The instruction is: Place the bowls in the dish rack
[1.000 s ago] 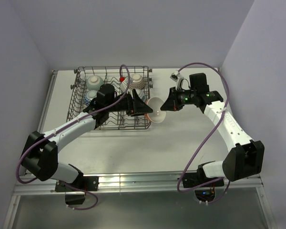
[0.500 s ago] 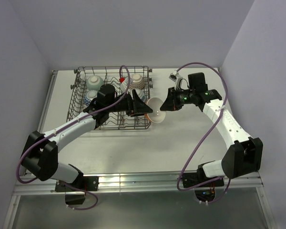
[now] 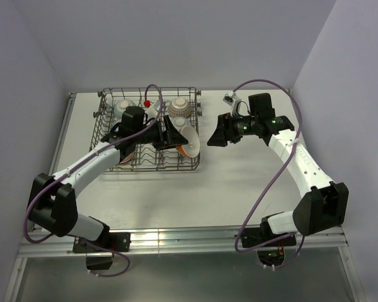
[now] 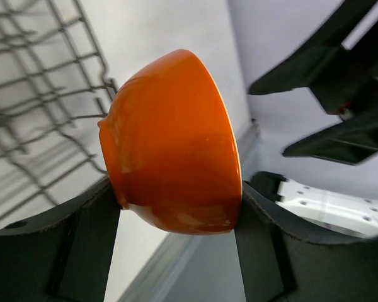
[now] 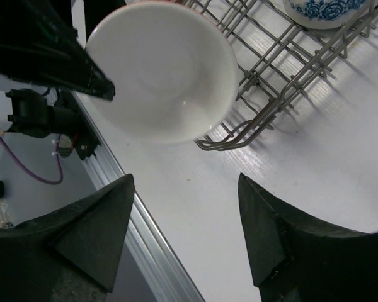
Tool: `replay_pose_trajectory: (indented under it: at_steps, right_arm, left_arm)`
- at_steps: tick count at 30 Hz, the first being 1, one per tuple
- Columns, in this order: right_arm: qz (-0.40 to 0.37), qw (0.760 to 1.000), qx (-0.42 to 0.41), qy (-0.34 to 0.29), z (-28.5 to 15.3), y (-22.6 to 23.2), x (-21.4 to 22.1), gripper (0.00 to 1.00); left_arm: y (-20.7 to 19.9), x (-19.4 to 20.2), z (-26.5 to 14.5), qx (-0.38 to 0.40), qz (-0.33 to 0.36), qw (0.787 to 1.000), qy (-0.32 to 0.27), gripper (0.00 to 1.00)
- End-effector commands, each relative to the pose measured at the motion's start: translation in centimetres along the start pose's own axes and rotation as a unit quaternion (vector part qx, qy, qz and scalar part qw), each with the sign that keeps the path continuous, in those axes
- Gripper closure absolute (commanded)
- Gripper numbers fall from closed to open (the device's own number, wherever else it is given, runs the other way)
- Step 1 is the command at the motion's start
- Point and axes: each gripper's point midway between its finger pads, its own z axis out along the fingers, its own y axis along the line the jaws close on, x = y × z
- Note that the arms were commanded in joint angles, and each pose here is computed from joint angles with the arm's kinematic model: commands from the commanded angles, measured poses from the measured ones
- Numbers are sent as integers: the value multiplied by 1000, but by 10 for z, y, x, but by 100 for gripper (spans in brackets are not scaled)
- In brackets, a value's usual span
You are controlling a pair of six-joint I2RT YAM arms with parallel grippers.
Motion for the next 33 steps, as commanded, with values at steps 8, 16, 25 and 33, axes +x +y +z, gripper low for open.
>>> replay_pose_trajectory:
  at_steps: [8, 16, 25, 33]
  right_arm:
    - [-5, 999, 27, -26, -28, -13, -15, 22]
    - [2, 998, 51, -27, -43, -32, -19, 21]
    - [9, 998, 58, -25, -46, -38, -14, 21]
    - [10, 998, 61, -24, -50, -41, -12, 20]
  left_arm:
    - [52, -56, -28, -237, 189, 952, -34, 100]
    - [73, -59, -30, -360, 257, 896, -44, 100]
    - [84, -52, -13, -437, 286, 853, -13, 100]
    - [93, -38, 3, -480, 315, 818, 23, 100]
